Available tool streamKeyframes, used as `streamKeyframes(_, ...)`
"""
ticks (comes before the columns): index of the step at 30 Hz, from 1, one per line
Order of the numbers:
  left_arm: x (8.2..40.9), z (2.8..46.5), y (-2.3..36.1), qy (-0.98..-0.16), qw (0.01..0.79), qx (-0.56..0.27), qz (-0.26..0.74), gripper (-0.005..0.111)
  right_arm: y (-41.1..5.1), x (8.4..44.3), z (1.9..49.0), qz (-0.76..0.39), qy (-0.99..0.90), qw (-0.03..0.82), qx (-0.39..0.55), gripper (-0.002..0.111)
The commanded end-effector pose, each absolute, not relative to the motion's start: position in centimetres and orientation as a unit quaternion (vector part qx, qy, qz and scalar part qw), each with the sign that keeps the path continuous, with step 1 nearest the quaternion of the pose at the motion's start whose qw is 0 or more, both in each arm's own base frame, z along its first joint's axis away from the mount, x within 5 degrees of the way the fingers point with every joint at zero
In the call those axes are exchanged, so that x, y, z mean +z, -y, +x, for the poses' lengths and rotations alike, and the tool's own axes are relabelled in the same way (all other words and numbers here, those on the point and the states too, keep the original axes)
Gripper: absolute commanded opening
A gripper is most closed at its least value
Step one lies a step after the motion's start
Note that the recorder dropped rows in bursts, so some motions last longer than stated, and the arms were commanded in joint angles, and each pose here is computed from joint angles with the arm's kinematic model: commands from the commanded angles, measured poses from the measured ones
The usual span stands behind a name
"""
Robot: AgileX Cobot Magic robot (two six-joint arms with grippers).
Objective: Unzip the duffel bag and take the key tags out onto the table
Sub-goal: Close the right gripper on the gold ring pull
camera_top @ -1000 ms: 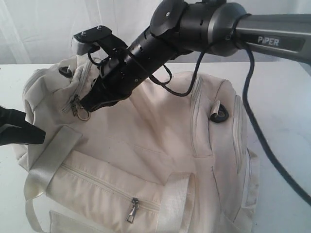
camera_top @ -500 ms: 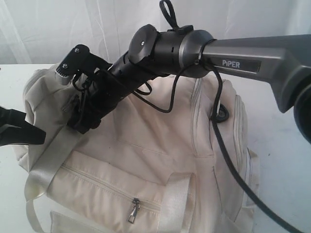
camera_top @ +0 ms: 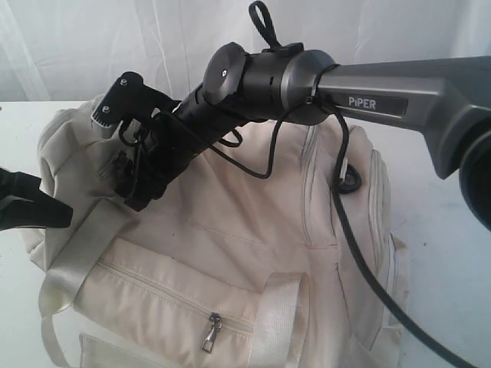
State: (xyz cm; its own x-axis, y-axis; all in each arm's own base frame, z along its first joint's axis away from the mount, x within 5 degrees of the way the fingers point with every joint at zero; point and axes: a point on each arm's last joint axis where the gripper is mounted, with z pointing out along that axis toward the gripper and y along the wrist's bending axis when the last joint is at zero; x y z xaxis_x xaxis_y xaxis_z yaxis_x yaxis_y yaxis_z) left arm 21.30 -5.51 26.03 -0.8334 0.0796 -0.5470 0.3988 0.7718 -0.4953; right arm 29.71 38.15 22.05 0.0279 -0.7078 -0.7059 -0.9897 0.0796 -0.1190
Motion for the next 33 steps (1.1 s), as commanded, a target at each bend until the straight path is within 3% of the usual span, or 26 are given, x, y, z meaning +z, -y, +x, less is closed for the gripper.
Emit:
streamKeyframes(1, 27.4, 20.9, 6.3, -0.883, 0.266, -0.368, 0.118, 0.0, -38.2, 21.1, 29.5, -0.655, -0.66, 0.294, 0.222, 0.045)
streamKeyframes(8, 27.4, 20.9, 6.3, -0.883, 0.266, -0.368, 0.118, 0.0, -38.3, 20.7, 29.4, -0.642, -0.674, 0.28, 0.235, 0.031)
streamKeyframes(15, 27.4, 20.9, 6.4, -0.881, 0.268, -0.37, 0.117, 0.0, -38.1, 21.0, 29.1, -0.628, -0.692, 0.258, 0.246, 0.001)
streamKeyframes(26, 27.4, 20.9, 6.4, -0.881, 0.268, -0.37, 0.119, 0.0, -37.1, 25.5, 29.4, -0.6, -0.694, 0.327, 0.227, 0.0)
streamKeyframes(33, 27.4, 20.9, 6.4, -0.881, 0.269, -0.369, 0.121, 0.0, -36.4, 25.9, 31.1, -0.519, -0.751, 0.371, 0.169, 0.0)
